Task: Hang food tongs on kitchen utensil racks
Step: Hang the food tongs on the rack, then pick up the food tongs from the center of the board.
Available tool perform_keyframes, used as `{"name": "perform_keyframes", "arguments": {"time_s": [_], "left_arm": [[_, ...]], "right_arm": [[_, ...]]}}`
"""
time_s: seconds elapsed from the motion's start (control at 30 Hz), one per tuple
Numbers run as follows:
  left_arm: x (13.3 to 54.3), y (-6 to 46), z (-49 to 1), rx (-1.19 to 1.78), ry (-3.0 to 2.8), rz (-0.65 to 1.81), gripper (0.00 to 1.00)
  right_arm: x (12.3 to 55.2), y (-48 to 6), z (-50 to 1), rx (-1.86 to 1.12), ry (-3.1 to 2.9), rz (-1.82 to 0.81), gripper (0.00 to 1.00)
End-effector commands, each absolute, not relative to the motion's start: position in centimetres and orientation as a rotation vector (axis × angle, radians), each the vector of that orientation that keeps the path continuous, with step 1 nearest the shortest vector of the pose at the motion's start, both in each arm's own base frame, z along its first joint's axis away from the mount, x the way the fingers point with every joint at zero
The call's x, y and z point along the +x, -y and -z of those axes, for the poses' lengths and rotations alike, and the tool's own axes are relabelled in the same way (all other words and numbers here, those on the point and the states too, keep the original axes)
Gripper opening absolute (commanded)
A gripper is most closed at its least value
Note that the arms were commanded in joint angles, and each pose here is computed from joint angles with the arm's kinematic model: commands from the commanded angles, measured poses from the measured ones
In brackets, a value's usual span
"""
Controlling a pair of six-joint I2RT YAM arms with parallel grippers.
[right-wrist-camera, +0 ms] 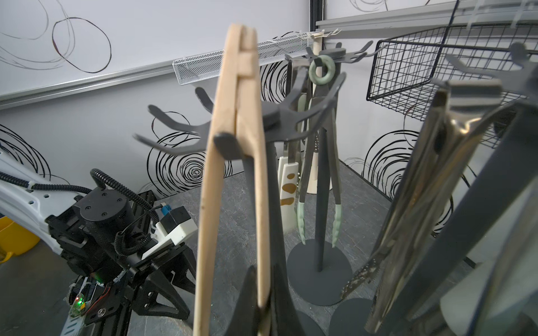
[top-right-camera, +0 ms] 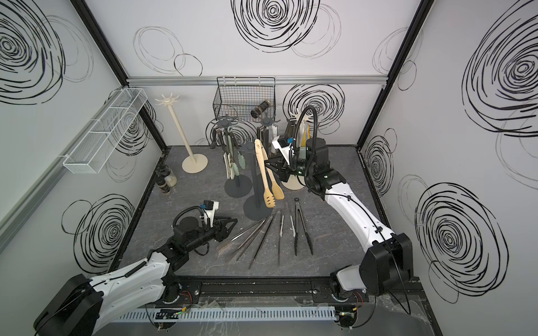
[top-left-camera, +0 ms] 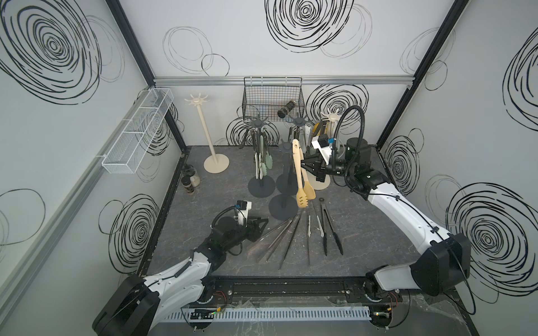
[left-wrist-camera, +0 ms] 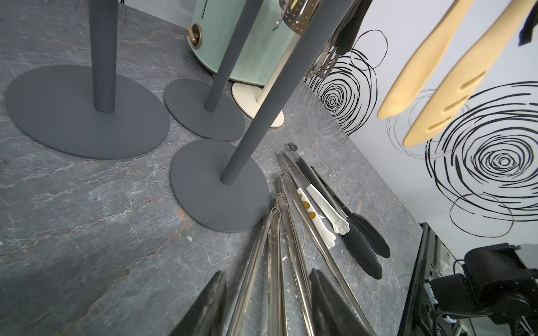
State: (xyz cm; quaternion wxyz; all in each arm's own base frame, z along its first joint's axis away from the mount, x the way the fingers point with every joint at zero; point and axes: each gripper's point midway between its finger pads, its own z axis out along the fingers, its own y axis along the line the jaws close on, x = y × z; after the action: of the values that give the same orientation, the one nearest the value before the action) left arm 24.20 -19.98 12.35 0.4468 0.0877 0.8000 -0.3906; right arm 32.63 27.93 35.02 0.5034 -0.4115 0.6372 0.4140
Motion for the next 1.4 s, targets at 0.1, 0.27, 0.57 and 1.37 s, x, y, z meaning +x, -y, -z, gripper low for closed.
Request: {"name": "perform_keyframes", "arguments": {"time_s": [0.1,0.27,0.57,1.37], "left_arm": [[24.5,20.2,-14.0,0.231,-1.909,0.983,0.51],[24.5,20.1,-14.0,0.231,-1.908,0.982,0.51],[24.5,19.9,-13.3,0.214,-1.976,0.952,0.5],[20.6,20.2,-7.1,0.425,-2.672,0.411,0.41]], "right_arm": [[33.0,-28.1,-31.2,-0.973,-1.675,-1.026,0.18],[33.0,-28.1,-31.3,-0.971,-1.672,-1.026,0.24],[33.0,-27.1,-30.8,-0.929,-1.707,-0.967,0.32],[28.3,-15.3,-26.6,-0.475,-1.82,-0.775,0.49]]}}
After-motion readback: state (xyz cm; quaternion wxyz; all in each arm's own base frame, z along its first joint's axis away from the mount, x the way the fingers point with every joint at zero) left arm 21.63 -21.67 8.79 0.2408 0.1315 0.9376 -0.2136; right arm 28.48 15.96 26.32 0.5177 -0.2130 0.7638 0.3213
